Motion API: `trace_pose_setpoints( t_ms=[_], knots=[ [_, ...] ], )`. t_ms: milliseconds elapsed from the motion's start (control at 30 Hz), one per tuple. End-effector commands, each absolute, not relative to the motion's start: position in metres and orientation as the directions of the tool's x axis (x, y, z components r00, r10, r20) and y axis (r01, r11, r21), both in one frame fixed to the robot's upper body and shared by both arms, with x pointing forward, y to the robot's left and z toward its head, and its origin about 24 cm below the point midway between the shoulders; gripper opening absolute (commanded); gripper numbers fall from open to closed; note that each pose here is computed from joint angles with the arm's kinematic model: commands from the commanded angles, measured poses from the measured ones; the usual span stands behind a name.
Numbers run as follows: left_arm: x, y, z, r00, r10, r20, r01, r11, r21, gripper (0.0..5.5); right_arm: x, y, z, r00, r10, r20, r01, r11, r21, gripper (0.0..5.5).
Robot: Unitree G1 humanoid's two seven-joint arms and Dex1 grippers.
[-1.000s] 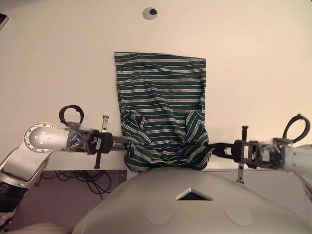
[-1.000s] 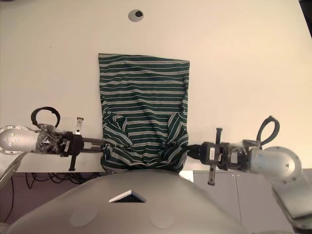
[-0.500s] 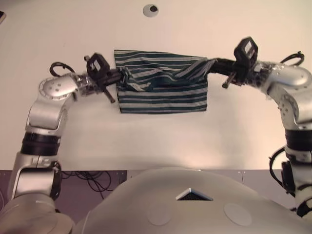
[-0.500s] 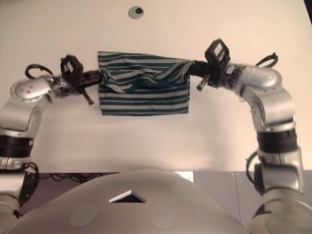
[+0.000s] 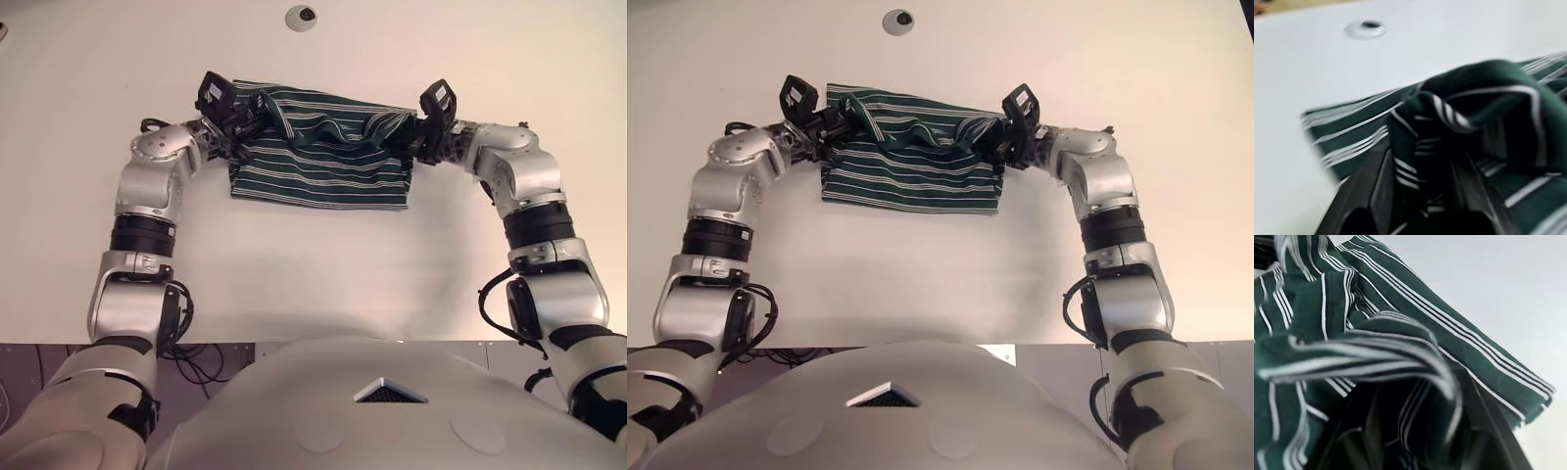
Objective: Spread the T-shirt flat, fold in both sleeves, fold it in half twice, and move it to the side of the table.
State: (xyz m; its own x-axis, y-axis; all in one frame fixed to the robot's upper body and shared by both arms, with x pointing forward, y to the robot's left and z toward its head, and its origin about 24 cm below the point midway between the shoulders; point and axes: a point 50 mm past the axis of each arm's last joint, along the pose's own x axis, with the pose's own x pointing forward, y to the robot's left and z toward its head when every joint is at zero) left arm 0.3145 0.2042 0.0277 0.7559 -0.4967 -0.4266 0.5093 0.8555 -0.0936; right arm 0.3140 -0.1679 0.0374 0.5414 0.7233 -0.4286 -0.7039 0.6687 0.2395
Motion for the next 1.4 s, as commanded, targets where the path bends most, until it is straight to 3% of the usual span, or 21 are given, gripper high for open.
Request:
trace_pose_setpoints(
  t_ms=[33,233,367,467,567,667,833,933,1033,1100,1300,1400],
  knots=[
    [0.326,0.219,0.031,0.810,-0.442,-0.384,0.394,0.897,-0.201,1.44,0.315,-0.174,0.038,0.584,0.723,-0.369,-0.600,0.691,0.403,1.24],
    [0.333,0.237,0.025,0.839,-0.385,-0.384,0.220,0.886,-0.409,1.24,0.314,-0.189,0.035,0.612,0.706,-0.356,-0.451,0.682,0.576,0.11],
    [0.335,0.238,0.023,0.839,-0.375,-0.395,0.198,0.885,-0.421,1.24,0.316,-0.195,0.029,0.640,0.665,-0.386,-0.322,0.688,0.651,0.03],
    [0.337,0.240,0.032,0.879,-0.371,-0.299,0.251,0.894,-0.373,1.24,0.318,-0.199,0.026,0.660,0.641,-0.392,-0.235,0.672,0.703,0.03],
    [0.330,0.229,0.056,0.866,-0.493,-0.084,0.461,0.852,-0.247,1.24,0.320,-0.200,0.028,0.670,0.638,-0.379,-0.198,0.646,0.737,0.03],
    [0.311,0.201,0.060,0.783,-0.619,-0.057,0.619,0.785,-0.016,0.78,0.321,-0.204,0.031,0.684,0.627,-0.373,-0.228,0.670,0.707,0.00],
    [0.278,0.141,0.042,0.572,-0.795,-0.202,0.816,0.526,0.240,0.05,0.315,-0.200,0.027,0.648,0.662,-0.378,-0.277,0.666,0.693,0.68],
    [0.265,0.125,0.018,0.494,-0.800,-0.341,0.864,0.406,0.299,0.00,0.315,-0.202,0.029,0.655,0.666,-0.357,-0.262,0.643,0.719,1.12],
    [0.264,0.129,-0.006,0.496,-0.721,-0.484,0.868,0.397,0.298,0.00,0.315,-0.203,0.032,0.647,0.685,-0.336,-0.245,0.604,0.758,1.70],
    [0.261,0.136,-0.012,0.468,-0.696,-0.545,0.884,0.367,0.289,0.00,0.312,-0.208,0.035,0.648,0.686,-0.331,-0.243,0.598,0.764,1.70],
    [0.223,0.168,-0.022,0.212,-0.636,-0.742,0.961,-0.001,0.276,0.00,0.309,-0.235,0.053,0.697,0.648,-0.306,-0.201,0.587,0.784,1.70],
    [0.213,0.184,-0.021,0.148,-0.609,-0.779,0.963,-0.090,0.252,0.00,0.308,-0.240,0.050,0.715,0.615,-0.331,-0.145,0.594,0.791,1.70]
  ],
)
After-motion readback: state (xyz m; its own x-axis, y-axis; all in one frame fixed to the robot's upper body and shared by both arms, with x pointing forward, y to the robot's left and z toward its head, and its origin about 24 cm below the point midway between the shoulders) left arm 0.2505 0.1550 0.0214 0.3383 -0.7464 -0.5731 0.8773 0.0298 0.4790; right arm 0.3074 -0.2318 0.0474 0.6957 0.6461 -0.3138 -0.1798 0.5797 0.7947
